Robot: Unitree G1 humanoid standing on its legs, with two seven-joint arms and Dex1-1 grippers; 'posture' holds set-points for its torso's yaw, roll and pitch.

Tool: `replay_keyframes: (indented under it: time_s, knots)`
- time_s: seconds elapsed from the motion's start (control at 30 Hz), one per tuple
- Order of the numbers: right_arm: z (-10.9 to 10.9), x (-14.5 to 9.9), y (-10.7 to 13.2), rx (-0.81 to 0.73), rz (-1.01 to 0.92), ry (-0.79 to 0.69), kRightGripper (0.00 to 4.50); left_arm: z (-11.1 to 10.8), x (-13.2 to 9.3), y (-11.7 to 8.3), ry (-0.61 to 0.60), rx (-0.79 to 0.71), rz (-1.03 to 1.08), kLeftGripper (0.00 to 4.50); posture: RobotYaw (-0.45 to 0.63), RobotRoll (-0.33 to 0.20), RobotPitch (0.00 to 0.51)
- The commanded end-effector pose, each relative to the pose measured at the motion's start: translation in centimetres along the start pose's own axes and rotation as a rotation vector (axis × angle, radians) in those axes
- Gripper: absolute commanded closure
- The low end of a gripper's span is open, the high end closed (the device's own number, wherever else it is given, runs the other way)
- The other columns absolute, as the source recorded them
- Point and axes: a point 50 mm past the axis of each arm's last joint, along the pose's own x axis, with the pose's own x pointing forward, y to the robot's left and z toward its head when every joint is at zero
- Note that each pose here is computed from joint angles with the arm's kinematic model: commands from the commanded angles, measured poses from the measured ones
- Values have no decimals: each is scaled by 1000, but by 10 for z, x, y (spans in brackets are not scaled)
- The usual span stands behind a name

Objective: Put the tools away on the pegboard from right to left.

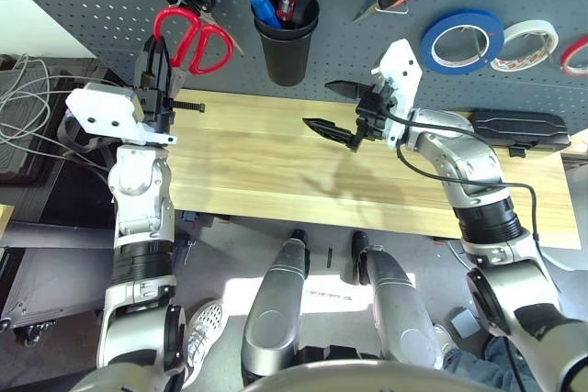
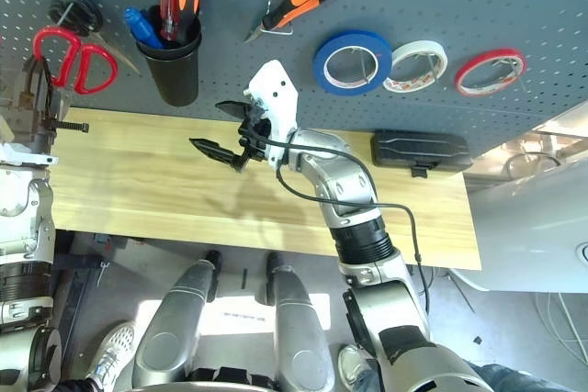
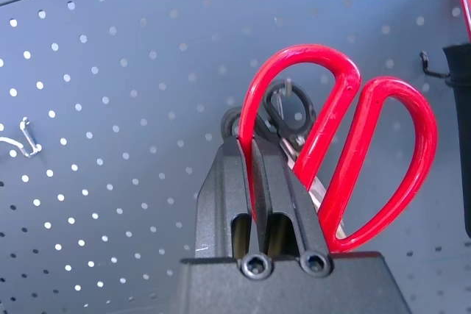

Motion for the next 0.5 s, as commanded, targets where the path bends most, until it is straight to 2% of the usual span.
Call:
replay_keyframes:
  time_s: [0.03, 0.13, 0.27, 0.5]
  knots:
    - [-4, 0, 4, 3, 16, 3, 0, 0, 1, 2, 6, -14, 27, 4466, 149, 0, 338]
    - [-5, 0, 3, 3, 6, 6, 0, -7, 8, 2, 71, -27, 43, 4466, 146, 0, 334]
    - [-6, 0, 1, 3, -7, 8, 0, -30, 10, 5, 221, -73, 84, 4466, 148, 0, 331]
    - [-9, -1, -7, 9, -84, 5, 0, -45, 20, 2, 327, -111, 96, 4466, 145, 0, 330]
